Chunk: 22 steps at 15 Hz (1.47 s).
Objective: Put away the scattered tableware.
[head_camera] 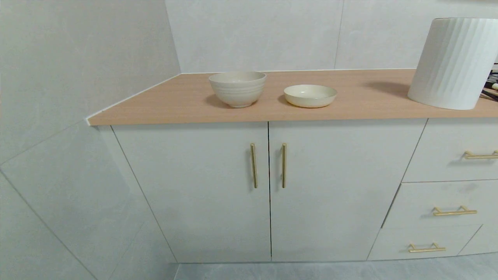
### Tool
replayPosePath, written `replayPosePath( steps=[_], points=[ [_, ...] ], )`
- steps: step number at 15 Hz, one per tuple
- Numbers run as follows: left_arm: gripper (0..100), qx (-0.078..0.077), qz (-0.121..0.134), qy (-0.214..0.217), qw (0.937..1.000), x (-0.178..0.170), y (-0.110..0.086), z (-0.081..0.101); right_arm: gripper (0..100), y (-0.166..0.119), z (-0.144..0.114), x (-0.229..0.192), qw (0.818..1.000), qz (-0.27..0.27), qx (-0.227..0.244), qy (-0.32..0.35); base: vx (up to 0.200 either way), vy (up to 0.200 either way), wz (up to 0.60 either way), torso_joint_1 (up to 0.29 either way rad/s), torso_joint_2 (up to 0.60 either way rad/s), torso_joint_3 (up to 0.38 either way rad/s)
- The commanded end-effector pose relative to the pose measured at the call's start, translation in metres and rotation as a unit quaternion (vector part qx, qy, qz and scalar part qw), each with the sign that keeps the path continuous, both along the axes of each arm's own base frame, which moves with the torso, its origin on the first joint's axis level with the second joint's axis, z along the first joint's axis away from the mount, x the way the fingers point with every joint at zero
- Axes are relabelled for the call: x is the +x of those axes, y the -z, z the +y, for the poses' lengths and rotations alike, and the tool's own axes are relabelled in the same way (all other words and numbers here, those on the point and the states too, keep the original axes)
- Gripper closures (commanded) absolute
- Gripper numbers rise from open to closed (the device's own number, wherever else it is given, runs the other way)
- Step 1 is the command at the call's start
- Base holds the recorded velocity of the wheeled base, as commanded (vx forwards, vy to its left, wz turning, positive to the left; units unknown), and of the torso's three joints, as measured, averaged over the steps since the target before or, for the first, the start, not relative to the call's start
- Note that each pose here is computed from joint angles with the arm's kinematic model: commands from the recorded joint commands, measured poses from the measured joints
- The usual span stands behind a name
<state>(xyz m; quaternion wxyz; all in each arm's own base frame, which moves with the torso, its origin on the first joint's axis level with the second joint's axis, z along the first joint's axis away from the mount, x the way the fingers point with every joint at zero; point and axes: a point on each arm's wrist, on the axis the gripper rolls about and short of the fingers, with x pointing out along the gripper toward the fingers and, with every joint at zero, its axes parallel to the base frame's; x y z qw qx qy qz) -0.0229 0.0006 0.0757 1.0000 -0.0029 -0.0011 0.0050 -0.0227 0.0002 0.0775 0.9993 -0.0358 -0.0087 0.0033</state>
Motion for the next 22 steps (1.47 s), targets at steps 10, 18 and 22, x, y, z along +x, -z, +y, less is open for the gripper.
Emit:
replayPosePath(
  steps=[10, 18, 22],
  points=[
    [0, 0.0, 0.0, 0.0, 1.0, 0.0, 0.0, 0.0, 0, -0.108, 0.014, 0.08, 0.966, 0.118, 0.021, -0.231, 0.0, 0.0, 0.0, 0.0, 0.0, 0.0],
    [0, 0.0, 0.0, 0.0, 1.0, 0.0, 0.0, 0.0, 0, -0.117, 0.074, 0.196, 0.919, 0.196, 0.014, -0.341, 0.0, 0.0, 0.0, 0.0, 0.0, 0.0],
    [0, 0.0, 0.0, 0.0, 1.0, 0.0, 0.0, 0.0, 0, -0.129, 0.108, 0.241, 0.909, 0.194, 0.008, -0.37, 0.0, 0.0, 0.0, 0.0, 0.0, 0.0]
  ],
)
